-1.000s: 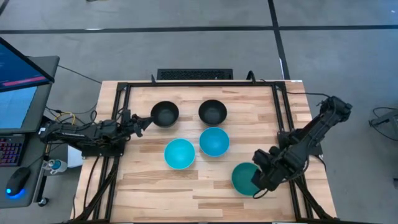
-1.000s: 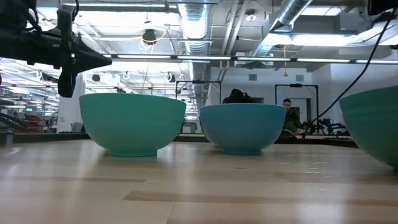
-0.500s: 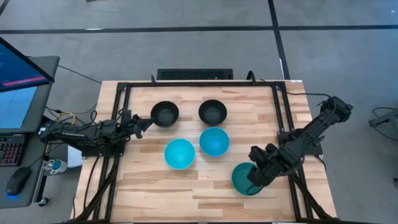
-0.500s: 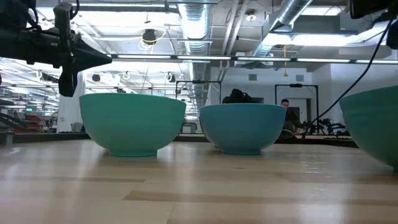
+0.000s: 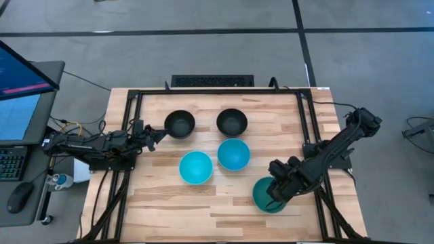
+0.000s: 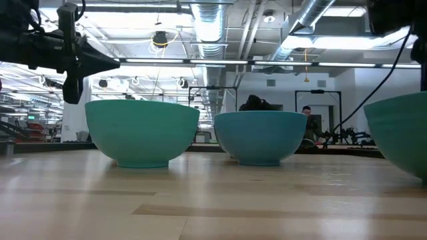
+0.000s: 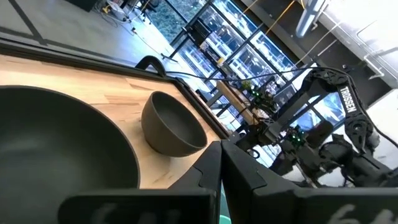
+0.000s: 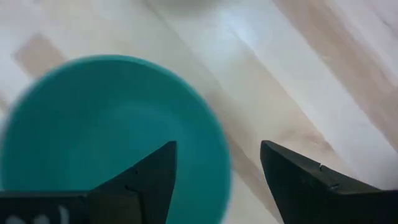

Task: Nest bowls inside each other
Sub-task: Stack the green bowl on top of the right blue bowl

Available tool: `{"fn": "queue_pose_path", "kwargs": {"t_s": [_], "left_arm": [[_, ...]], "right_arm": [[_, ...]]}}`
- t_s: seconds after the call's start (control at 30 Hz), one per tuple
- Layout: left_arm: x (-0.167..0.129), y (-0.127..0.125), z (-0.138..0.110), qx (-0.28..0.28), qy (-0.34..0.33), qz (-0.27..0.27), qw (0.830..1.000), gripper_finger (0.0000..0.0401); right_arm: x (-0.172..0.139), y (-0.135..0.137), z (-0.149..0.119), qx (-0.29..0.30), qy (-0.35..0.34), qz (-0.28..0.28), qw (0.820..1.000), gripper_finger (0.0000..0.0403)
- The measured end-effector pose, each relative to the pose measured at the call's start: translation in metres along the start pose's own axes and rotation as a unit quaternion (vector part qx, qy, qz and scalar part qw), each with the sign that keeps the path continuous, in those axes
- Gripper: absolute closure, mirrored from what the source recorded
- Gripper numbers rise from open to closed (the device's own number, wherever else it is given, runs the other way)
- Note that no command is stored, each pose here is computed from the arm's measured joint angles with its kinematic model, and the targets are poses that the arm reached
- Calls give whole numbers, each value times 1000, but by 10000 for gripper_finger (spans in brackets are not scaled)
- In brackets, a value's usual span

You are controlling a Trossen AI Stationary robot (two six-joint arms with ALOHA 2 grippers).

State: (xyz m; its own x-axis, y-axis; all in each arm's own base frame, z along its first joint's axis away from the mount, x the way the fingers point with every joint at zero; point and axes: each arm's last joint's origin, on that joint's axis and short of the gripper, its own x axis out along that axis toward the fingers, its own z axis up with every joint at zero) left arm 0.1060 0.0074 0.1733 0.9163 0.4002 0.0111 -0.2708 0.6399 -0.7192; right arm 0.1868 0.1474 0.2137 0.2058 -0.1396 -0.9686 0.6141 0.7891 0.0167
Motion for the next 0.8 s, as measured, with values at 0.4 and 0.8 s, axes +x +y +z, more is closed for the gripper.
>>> {"fn": "queue_pose_path", "kwargs": {"t_s": [0.4,0.8], "left_arm": [[0,0,0,-8,5,-5,1000,401],[0,0,0,-50,5,-6,999,401]], "right_arm": [[10,-3,0,42,4,-6,999,148],[33,-14,-13,77,42,-18,996,148]]}}
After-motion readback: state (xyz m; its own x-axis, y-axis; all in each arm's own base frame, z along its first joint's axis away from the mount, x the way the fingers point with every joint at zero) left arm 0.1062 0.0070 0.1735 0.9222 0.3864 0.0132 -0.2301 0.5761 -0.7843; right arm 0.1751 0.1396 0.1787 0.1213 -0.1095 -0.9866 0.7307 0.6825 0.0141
